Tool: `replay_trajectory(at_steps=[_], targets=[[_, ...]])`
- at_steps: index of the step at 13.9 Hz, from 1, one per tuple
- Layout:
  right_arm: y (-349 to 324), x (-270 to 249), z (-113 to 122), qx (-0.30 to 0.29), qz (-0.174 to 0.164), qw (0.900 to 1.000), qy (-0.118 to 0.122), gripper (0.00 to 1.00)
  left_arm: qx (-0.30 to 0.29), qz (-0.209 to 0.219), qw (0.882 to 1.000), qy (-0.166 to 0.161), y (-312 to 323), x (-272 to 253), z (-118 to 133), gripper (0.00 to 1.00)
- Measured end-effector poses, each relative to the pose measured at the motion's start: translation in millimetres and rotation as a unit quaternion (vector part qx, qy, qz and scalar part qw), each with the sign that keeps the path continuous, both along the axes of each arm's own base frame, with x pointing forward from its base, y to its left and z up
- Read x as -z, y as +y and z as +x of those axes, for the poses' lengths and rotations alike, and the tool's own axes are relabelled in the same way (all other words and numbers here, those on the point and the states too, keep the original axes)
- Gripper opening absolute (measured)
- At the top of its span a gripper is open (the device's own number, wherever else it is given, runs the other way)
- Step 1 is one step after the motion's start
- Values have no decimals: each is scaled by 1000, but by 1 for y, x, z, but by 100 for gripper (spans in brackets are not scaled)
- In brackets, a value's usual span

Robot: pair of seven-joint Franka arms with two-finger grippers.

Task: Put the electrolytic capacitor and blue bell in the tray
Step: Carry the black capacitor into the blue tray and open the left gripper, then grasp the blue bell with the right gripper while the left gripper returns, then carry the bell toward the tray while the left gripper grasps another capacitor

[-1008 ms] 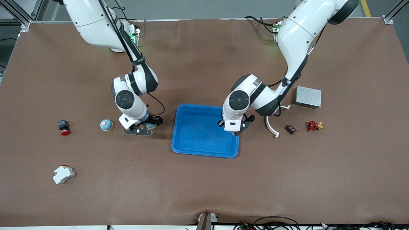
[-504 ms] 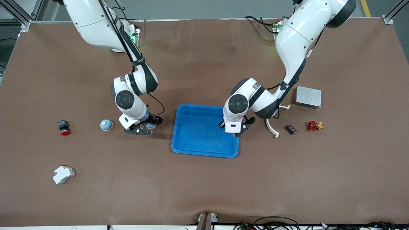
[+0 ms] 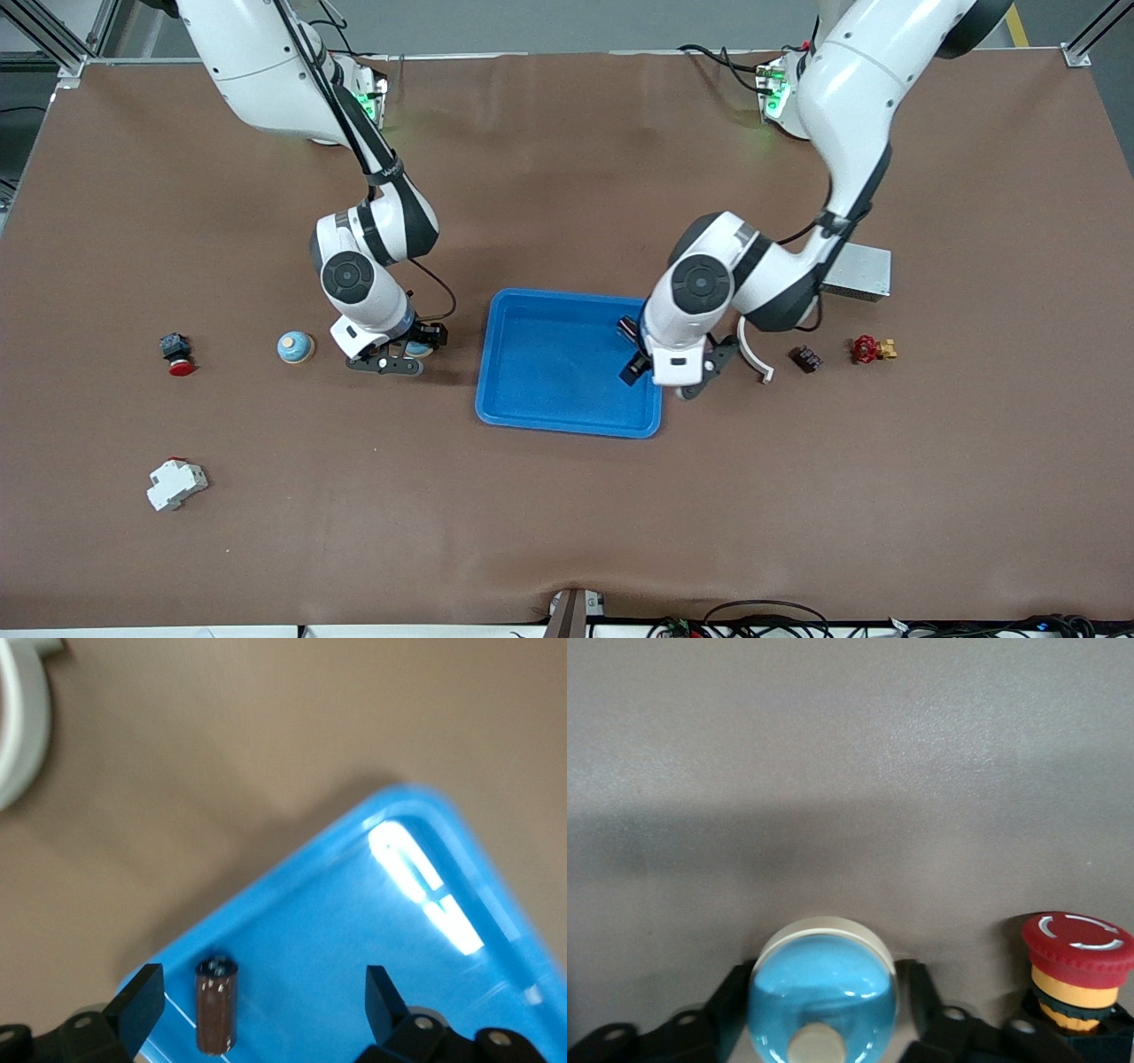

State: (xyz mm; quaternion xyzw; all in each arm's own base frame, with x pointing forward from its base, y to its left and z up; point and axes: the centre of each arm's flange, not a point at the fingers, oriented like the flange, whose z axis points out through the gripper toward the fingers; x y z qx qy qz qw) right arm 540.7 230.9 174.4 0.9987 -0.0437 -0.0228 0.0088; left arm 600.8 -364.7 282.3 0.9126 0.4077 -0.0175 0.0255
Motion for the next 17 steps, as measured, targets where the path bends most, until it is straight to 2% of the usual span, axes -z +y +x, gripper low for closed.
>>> replay_trajectory(at_steps=[1, 3, 8, 10, 13, 16, 17], targets=[[0, -1, 0, 0, 1, 1000, -1, 66, -5, 4, 1000, -5, 18, -10, 10, 100], [1, -1, 0, -1, 0, 1000, -1, 66, 2, 15, 1000, -2, 58, -22, 27, 100], [3, -1, 0, -3, 0, 1000, 3, 66, 3, 41, 999, 35, 161, -16, 53, 100], [9, -9, 0, -7, -3, 1000, 15, 66, 3, 66, 997, 41, 188, -3, 53, 100], [23, -53, 12, -4, -2, 999, 40, 66, 16, 119, 991, 56, 231, 29, 44, 100], [53, -95, 21, 32, 15, 999, 32, 66, 27, 126, 989, 70, 255, 48, 38, 97], [70, -103, 18, 47, 19, 998, 25, 66, 29, 123, 990, 68, 264, 53, 39, 89]])
